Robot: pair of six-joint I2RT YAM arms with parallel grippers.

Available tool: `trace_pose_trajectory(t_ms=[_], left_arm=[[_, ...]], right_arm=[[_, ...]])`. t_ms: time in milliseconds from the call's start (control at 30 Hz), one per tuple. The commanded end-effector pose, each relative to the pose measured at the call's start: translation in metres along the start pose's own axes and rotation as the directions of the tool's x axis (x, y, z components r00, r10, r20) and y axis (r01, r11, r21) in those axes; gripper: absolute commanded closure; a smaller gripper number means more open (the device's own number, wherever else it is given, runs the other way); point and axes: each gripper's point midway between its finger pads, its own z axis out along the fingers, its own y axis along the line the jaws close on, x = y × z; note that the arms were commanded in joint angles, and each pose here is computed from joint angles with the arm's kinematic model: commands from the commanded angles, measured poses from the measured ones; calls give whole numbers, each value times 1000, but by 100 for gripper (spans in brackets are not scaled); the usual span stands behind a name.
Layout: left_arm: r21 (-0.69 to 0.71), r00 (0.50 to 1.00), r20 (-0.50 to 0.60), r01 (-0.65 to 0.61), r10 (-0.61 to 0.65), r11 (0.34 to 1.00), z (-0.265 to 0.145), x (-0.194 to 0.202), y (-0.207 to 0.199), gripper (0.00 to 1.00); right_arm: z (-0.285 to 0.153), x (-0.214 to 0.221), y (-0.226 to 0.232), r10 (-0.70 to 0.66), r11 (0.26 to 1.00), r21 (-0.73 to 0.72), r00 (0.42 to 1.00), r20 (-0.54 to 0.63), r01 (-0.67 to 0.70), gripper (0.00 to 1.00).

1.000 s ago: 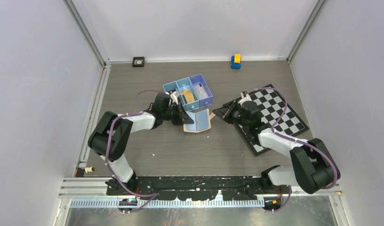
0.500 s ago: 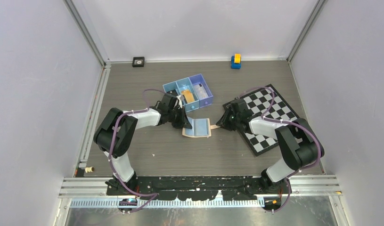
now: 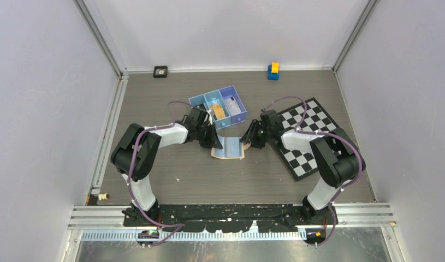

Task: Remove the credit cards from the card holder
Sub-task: Remove the credit card from the card holder.

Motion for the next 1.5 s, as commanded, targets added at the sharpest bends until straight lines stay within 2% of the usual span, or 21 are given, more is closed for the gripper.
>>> trace_pose_trajectory(t_ms=[0,233,333,433,500,700,867,967,1100,1200,1467], left_arm=[[-45,999,3,-34,34,998,4,-5,6,100],[-51,999,-9,-36,36,998,6,-4,7,100],[-51,999,-8,-36,36,998,6,-4,7,100],[-47,999,-5,-39,39,998,4,-5,5,100],[-40,999,3,-44,44,998,1,-6,3,98],[5,998,22,-53,53,999,-7,-7,-8,64],[3,997,2,-83,83,997,-4,-3,-14,48],[-61,991,-42,-130,128,990,-1,5,-14,40],[-110,985,-57,-170,165,979,-1,7,-13,23],[-120,980,-79,-192,183,974,0,11,-15,2],[-239,955,-141,-290,262,927,2,18,-11,1]], right_arm=[[6,21,-10,-45,997,53,996,-80,49,57],[6,33,-7,-25,999,32,990,-137,29,71],[4,29,-5,-32,999,31,992,-119,36,81],[1,27,-1,-39,999,18,993,-110,42,95],[-3,25,3,-46,999,2,994,-104,46,99],[-16,19,22,-70,995,-72,995,-72,65,99],[-17,18,28,-76,993,-96,995,-70,69,99],[-18,19,31,-82,992,-106,994,-70,74,100],[-18,19,33,-90,990,-112,994,-69,82,99],[-20,19,35,-94,990,-116,993,-65,86,99],[-21,19,37,-100,988,-121,993,-66,92,99]])
